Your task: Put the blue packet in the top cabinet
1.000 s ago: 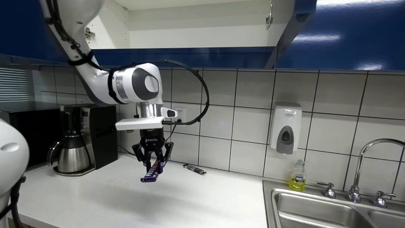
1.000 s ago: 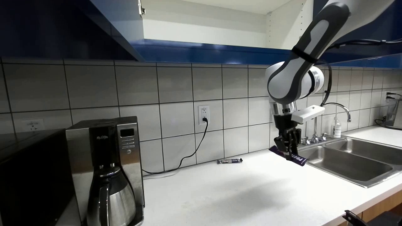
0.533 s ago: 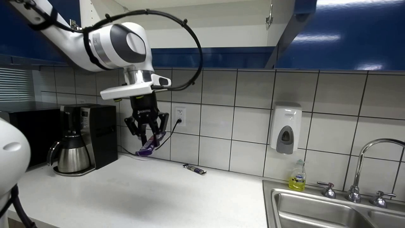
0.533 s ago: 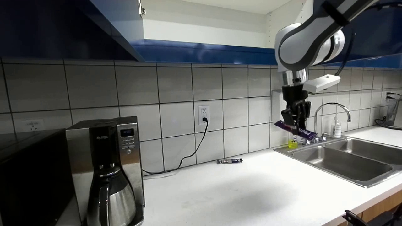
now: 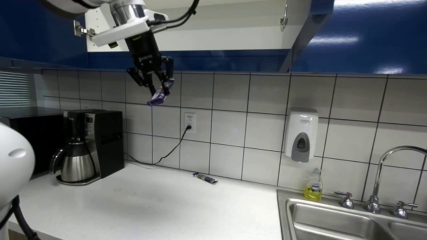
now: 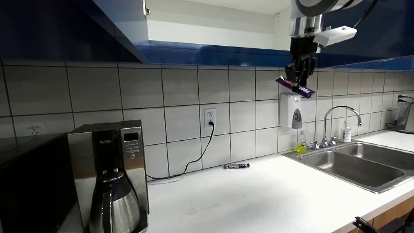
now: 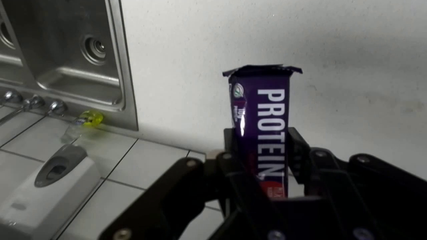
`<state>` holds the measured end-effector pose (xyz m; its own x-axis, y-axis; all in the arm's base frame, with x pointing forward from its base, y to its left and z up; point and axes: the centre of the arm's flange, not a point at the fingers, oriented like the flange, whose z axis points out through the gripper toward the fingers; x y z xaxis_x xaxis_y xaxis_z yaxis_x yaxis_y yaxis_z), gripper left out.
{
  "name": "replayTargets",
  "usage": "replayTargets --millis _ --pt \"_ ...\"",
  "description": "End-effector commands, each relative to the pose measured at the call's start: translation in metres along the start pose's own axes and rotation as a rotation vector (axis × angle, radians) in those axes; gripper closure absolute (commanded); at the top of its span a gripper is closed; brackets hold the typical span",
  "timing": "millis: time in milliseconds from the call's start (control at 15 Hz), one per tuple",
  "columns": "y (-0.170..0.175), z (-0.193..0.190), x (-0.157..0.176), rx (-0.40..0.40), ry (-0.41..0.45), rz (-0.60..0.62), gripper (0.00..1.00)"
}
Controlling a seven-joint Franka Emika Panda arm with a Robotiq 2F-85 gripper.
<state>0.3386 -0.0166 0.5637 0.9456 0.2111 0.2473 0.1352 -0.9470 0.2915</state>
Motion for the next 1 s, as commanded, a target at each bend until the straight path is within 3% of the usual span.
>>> replayTargets --millis 0,600,933 --pt "0.011 -0.057 0.024 -0.044 0.082 0.035 0.86" --pt "0.034 -0.160 0.069 -0.051 0.229 0.058 0.86" --pt "0.049 -0.203 0.097 -0.041 0.217 0.082 0.86"
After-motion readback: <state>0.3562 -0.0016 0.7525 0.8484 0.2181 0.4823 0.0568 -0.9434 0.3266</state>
